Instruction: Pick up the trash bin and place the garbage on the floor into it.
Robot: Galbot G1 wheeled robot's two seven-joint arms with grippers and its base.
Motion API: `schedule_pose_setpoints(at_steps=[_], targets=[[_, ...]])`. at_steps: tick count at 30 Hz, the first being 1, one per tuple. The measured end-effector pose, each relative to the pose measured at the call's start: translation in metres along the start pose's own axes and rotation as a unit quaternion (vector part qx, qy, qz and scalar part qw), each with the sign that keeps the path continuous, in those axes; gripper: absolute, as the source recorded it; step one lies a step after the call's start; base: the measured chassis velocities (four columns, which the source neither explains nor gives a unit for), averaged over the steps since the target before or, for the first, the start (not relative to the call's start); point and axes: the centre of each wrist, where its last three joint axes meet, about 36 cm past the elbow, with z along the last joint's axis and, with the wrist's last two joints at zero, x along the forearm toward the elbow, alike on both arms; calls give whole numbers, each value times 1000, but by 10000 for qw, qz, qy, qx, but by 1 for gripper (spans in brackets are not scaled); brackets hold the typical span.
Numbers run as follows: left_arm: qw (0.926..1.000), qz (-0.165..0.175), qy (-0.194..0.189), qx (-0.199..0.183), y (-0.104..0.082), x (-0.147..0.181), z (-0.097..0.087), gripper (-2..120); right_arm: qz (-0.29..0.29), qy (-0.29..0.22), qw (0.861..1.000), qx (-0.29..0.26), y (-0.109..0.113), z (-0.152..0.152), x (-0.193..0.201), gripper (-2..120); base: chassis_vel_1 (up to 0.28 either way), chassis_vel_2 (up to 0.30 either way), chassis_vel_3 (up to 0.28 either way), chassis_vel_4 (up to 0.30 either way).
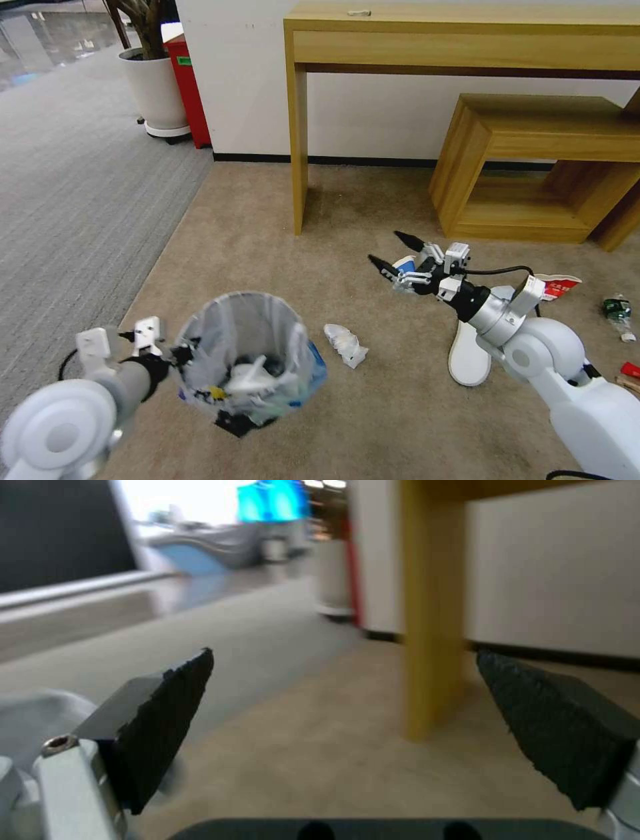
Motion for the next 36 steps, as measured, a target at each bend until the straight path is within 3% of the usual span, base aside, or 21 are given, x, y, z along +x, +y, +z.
schedule_pose_setpoints(at_steps=[1, 3, 10, 22, 36], targets=[[10000, 0, 0, 0, 0, 0, 0, 1, 0, 0, 10000, 0, 0, 0, 0, 100, 0, 0, 0, 0], [9986, -393, -46, 344, 8, 3, -8, 1, 708, 72, 9973, 167, 0, 17, 11, 100, 0, 0, 0, 0], [9927, -822, -266, 841, 32, 12, -20, 1, 1674, -246, 9843, 502, 10, 50, 29, 100, 0, 0, 0, 0], [9885, -1169, -453, 852, 40, 14, -19, 1, 2068, -405, 9770, 316, 31, 84, 43, 100, 0, 0, 0, 0], [9895, -1138, -425, 778, 34, 11, -14, 1, 1939, -373, 9797, 360, 29, 90, 48, 100, 0, 0, 0, 0]])
